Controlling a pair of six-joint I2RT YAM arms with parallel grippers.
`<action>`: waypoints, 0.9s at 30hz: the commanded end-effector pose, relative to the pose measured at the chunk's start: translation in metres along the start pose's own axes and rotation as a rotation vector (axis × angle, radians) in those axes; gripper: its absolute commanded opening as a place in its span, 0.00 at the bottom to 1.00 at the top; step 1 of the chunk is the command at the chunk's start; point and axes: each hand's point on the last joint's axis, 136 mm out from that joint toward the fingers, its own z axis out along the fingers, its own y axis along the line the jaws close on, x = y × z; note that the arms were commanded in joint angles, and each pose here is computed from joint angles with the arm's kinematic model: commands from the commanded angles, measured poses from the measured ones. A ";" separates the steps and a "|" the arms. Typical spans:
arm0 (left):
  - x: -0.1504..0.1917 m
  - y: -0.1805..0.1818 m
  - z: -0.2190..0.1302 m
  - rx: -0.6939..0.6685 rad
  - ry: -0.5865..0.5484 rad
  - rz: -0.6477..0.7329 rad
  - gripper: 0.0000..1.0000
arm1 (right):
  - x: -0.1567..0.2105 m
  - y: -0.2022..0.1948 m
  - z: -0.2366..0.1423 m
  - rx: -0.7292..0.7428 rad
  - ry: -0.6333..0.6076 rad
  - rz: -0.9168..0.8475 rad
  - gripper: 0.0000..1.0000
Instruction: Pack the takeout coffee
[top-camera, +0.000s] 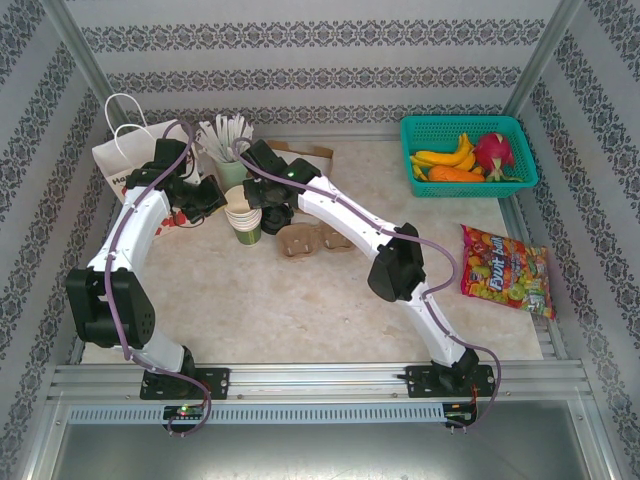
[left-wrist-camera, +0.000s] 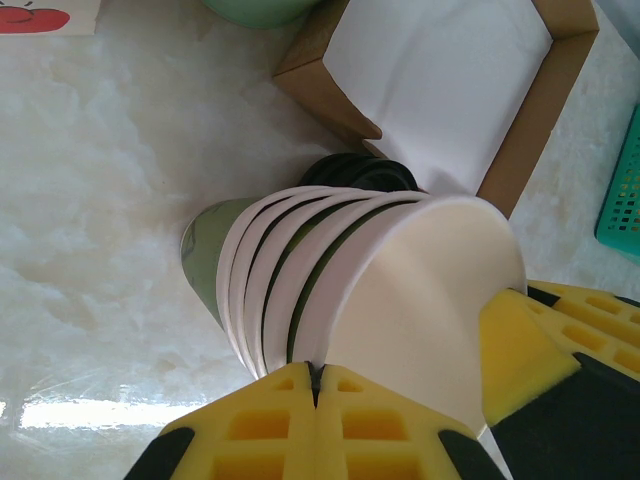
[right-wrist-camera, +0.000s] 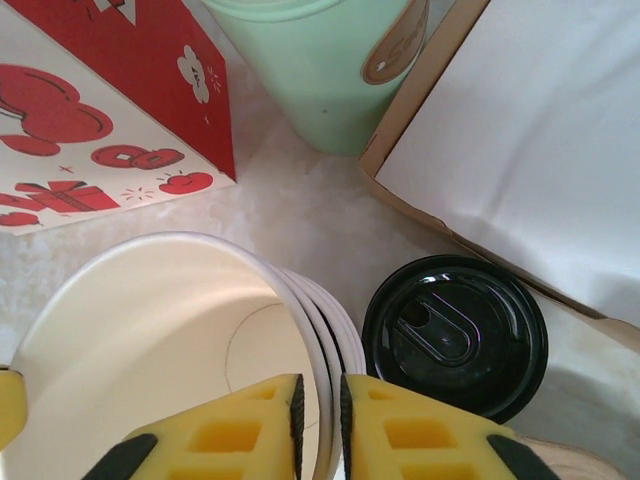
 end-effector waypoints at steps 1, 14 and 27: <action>-0.003 -0.001 -0.002 0.023 -0.009 0.025 0.00 | 0.002 0.003 0.000 0.018 -0.002 -0.032 0.14; -0.019 -0.015 -0.037 -0.001 -0.085 0.073 0.00 | -0.034 0.025 -0.046 -0.051 -0.130 -0.074 0.00; -0.020 -0.030 -0.042 0.119 -0.051 0.066 0.00 | -0.035 0.041 -0.043 -0.141 -0.088 -0.097 0.00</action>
